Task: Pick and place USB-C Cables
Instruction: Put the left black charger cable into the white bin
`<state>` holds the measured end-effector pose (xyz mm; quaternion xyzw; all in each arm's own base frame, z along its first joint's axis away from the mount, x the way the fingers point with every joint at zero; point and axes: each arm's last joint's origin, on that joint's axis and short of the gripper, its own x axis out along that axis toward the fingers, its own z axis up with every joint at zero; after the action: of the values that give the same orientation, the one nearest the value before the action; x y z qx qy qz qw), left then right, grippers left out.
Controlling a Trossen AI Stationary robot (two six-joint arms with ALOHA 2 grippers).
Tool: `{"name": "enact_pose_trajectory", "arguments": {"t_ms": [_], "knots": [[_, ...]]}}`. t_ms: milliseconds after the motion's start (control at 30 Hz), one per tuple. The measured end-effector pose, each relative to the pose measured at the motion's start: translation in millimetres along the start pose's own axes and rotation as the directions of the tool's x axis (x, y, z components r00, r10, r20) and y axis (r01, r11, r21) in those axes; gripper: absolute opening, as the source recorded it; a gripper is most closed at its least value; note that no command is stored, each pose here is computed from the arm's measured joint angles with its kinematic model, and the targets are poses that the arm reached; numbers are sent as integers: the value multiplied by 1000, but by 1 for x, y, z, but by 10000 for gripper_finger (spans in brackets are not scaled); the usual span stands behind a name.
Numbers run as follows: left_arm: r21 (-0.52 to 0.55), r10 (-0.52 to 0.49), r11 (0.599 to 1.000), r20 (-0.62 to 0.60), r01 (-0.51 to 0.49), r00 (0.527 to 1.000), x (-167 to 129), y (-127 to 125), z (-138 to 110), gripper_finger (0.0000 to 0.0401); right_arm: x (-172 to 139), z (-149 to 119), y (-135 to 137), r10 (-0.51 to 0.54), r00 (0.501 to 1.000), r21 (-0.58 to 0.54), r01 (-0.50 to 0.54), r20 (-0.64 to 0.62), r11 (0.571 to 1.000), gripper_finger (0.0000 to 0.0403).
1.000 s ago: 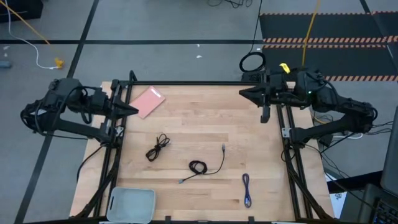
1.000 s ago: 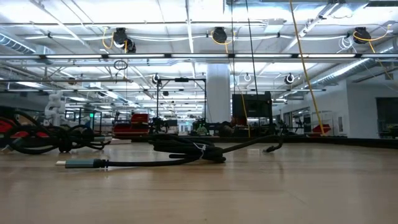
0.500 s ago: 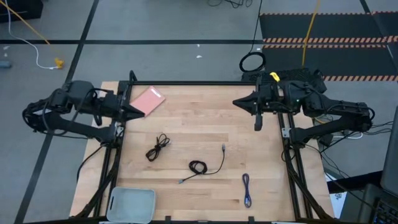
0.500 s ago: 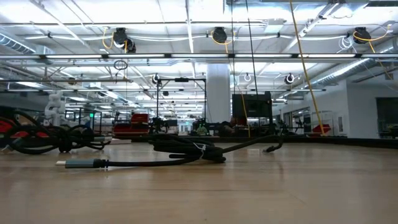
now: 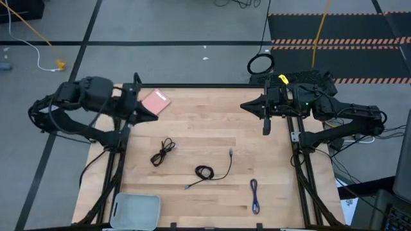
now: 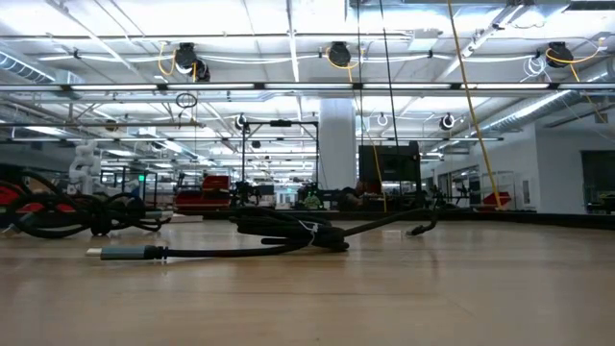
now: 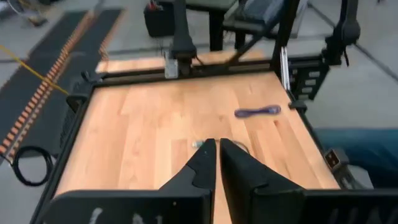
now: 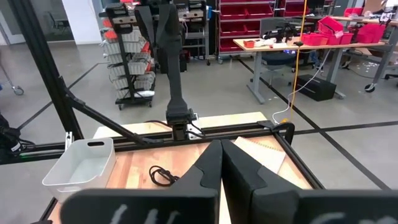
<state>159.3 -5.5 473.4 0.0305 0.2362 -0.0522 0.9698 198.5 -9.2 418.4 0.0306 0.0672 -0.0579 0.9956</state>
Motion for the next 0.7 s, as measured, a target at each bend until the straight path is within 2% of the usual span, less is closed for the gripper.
{"name": "enact_pose_trajectory", "arguments": {"t_ms": [233, 467, 700], "knots": [[-19, -21, 1000, -252, 17, 967, 26, 3, 16, 26, 0, 0, 0, 0, 1000, 1, 0, -2, 1000, 0], [-75, -47, 997, -503, 10, 863, 50, 5, 15, 26, 0, -1, 0, -1, 1000, 1, 1, -15, 1000, 0], [-106, -51, 994, -533, -7, 844, 61, 5, 13, 26, 0, -2, 0, 0, 1000, 1, 0, -16, 1000, 0]]}}
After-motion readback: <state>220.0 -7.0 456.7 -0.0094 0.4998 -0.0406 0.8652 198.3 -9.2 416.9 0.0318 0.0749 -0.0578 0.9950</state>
